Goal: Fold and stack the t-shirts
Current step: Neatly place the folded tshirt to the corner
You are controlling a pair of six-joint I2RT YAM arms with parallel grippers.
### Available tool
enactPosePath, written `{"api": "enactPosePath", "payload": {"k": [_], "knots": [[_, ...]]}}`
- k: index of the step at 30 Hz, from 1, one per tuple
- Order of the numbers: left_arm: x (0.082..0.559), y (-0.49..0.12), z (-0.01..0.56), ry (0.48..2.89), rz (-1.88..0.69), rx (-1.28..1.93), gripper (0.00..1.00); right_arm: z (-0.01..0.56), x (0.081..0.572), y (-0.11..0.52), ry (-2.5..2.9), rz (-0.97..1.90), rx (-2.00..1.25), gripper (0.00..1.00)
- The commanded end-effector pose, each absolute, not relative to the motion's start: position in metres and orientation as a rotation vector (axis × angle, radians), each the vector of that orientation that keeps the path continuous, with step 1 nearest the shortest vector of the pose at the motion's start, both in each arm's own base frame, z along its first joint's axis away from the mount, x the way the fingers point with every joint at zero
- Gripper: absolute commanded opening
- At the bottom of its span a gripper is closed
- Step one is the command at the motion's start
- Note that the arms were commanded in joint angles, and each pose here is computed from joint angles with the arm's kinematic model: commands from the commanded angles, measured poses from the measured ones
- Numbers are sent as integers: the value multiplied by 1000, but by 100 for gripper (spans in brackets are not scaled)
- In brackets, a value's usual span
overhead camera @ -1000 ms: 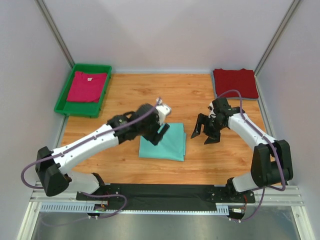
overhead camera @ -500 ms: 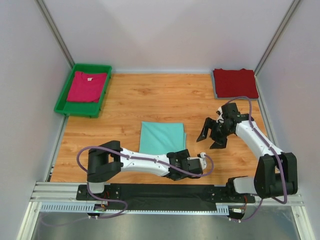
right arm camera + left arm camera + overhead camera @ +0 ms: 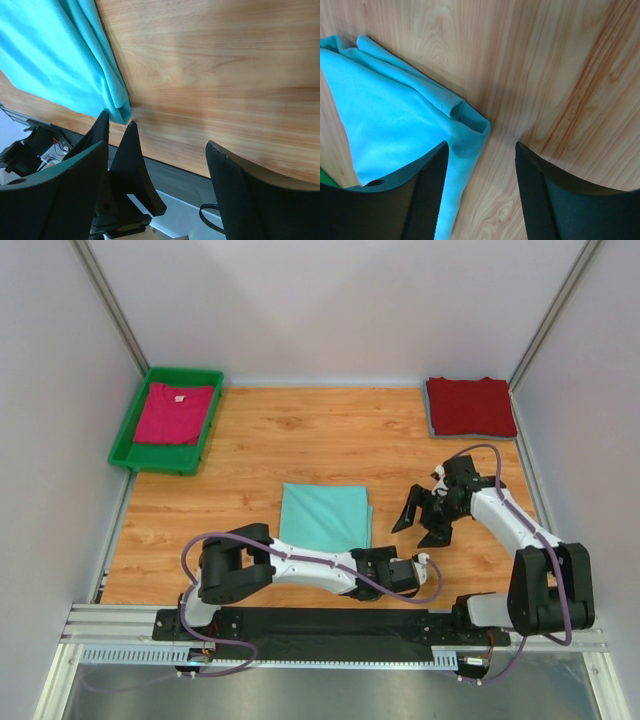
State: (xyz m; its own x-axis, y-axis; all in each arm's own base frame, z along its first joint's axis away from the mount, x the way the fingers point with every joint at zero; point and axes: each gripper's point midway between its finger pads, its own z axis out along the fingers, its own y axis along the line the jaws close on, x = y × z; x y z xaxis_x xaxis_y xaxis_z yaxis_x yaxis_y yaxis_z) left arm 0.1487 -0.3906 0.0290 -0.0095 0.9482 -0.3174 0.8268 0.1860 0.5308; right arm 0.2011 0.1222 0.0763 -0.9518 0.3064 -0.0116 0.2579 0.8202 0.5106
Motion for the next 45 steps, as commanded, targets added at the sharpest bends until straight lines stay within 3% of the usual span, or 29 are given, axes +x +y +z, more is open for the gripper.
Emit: {"api": "enactPosePath", "payload": {"k": [1,3,9,10,12,13,24,35,43,44,45], "knots": [[152,-393,12,1828,293,1726,57,83,225,129,2855,850,423,82],[157,-393,11,1824,296,1724,51,80,230,130,2865,853,430,82],[175,-390,26,1863,249,1668,15,73,254,144,2856,996,444,83],[176,-388,29,1869,241,1664,0,77,257,150,2842,1068,440,84],[180,-390,43,1863,206,1634,0,77,264,157,2821,1133,471,87],[180,-390,47,1863,191,1638,0,81,271,162,2781,1189,445,100],[190,-380,105,1897,59,1533,0,78,293,203,2753,1495,379,100],[197,-378,122,1901,59,1492,0,43,272,249,2856,1543,307,100],[198,-379,140,1895,32,1448,0,25,282,256,2822,1520,342,81],[198,-377,139,1899,39,1449,0,26,287,258,2808,1533,350,74],[198,-376,140,1901,39,1445,0,26,290,260,2798,1538,352,55]]}}
